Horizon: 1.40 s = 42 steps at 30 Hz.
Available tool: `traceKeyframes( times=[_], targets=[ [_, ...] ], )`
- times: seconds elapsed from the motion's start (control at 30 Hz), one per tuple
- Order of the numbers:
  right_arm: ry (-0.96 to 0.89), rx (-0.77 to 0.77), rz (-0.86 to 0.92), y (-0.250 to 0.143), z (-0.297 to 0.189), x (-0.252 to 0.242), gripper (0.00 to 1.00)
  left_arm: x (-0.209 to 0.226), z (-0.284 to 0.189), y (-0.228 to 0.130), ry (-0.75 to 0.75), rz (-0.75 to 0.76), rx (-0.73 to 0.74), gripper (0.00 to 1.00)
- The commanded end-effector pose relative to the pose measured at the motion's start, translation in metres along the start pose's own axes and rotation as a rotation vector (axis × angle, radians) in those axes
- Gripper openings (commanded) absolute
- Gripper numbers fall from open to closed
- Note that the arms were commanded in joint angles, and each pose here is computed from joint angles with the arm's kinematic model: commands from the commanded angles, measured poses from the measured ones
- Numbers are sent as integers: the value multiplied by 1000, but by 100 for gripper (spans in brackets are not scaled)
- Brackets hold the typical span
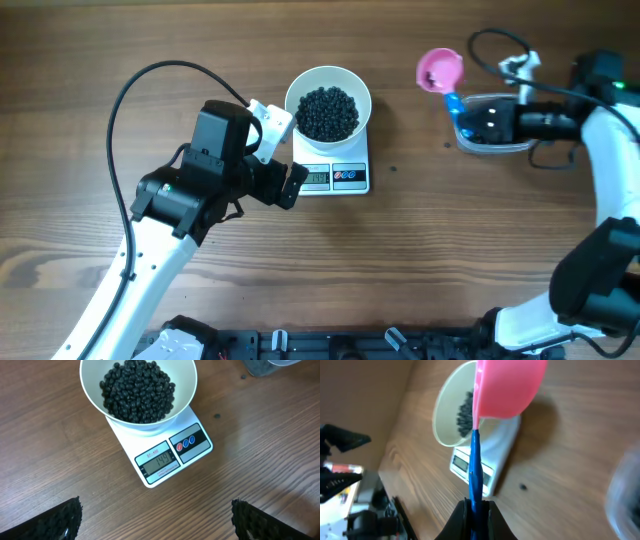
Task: Scoop item into bowl and weigh 150g on scale
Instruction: 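Carry the filled scoop left over the white bowl, then tip the scoop to pour a small amount of beans into the bowl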
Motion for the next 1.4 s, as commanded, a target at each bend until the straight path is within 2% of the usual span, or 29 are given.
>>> traceKeyframes(
  times=[0.0,0.1,0.37,0.6,0.7,0.9,1.13,1.27,1.37],
  targets=[
    [45,37,-131,6,36,36,4,-3,-3,7,-16,3,-19,100],
    [-117,62,-207,14,68,37,4,-3,-3,7,-16,3,-19,100],
    [-232,148,-537,4,121,69,4,-3,-3,7,-16,3,-19,100],
    [-329,112,-685,15,136,78,4,-3,-3,7,-16,3,-19,100],
    [-455,110,-751,22,135,68,4,-3,-3,7,-16,3,-19,100],
    [-471,141,-823,20,135,67,4,-3,-3,7,-16,3,-19,100],
    [-410,156,-793,12,138,73,4,-3,-3,7,-16,3,-19,100],
    [-517,157,-841,21,132,61,4,-3,-3,7,-16,3,-19,100],
    [-485,170,-846,17,134,64,4,-3,-3,7,-16,3,-19,100]
  ],
)
Point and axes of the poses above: each gripper's point midway between its finger pads, its own z axis out along the fingers, its own x axis along the line the jaws close on, y = z × x, the point moved 3 cm from there along -z, back along the fingers, and after that the axes turned 6 degrees about z, right-handed, at the moved point
